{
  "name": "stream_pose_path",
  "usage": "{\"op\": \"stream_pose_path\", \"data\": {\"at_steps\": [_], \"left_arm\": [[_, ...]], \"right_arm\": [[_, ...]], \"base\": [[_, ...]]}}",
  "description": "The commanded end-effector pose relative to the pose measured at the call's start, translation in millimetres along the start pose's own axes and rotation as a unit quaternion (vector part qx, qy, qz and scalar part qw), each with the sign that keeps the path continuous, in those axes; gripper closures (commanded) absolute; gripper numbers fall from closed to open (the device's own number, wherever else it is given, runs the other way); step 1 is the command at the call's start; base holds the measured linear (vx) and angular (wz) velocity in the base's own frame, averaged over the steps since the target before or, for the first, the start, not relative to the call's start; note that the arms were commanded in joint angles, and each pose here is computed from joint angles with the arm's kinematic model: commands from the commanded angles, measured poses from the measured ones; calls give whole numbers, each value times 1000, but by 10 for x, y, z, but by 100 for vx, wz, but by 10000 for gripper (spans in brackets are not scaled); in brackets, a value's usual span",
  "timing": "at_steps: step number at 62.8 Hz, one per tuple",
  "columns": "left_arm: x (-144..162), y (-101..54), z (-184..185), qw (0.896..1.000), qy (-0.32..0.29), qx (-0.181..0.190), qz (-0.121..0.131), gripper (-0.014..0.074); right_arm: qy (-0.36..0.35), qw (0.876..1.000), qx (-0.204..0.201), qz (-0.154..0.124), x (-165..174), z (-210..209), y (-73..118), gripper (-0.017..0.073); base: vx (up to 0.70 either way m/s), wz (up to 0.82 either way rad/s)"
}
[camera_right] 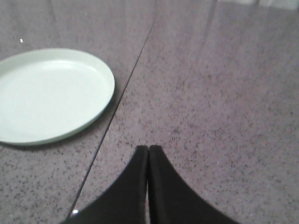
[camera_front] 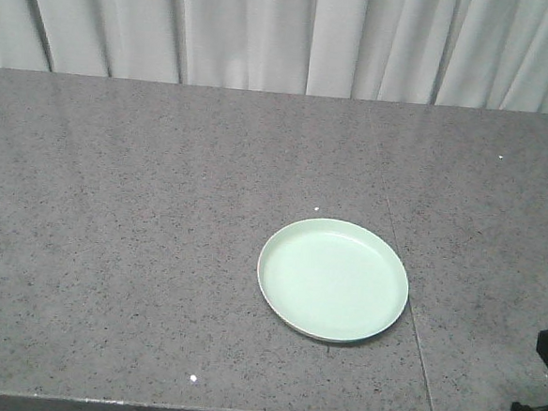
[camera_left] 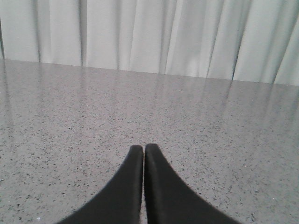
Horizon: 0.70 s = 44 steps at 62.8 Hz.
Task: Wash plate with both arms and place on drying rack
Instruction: 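Move the right gripper toward the pale green plate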
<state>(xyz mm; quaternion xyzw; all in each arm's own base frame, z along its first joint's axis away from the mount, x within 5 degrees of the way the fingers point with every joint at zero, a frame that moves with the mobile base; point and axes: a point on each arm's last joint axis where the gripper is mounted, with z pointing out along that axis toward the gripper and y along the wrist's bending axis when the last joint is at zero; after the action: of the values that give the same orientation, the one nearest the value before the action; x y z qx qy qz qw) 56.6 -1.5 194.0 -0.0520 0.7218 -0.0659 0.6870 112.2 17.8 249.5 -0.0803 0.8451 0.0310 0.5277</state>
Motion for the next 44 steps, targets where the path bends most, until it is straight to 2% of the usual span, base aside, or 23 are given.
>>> {"op": "stream_pose_path", "data": {"at_steps": [1, 15, 21, 29, 44], "left_arm": [[-21, -3, -6, 999, -35, 6, -8, 599], [-21, -3, -6, 999, -35, 6, -8, 599], [-21, -3, -6, 999, -35, 6, -8, 599], [-21, -3, -6, 999, -35, 6, -8, 599], [-21, -3, -6, 999, -35, 6, -8, 599]], "right_arm": [[6, 1000, 3, -10, -217, 85, -14, 569], [77, 997, 1, 2, -356, 209, -16, 569], [67, 998, 4, -11, -392, 214, -24, 569], [53, 999, 2, -1, -417, 218, -19, 568], [51, 999, 3, -2, -420, 218, -20, 532]], "base": [[0, 0], [0, 0], [0, 0], [0, 0], [0, 0]]}}
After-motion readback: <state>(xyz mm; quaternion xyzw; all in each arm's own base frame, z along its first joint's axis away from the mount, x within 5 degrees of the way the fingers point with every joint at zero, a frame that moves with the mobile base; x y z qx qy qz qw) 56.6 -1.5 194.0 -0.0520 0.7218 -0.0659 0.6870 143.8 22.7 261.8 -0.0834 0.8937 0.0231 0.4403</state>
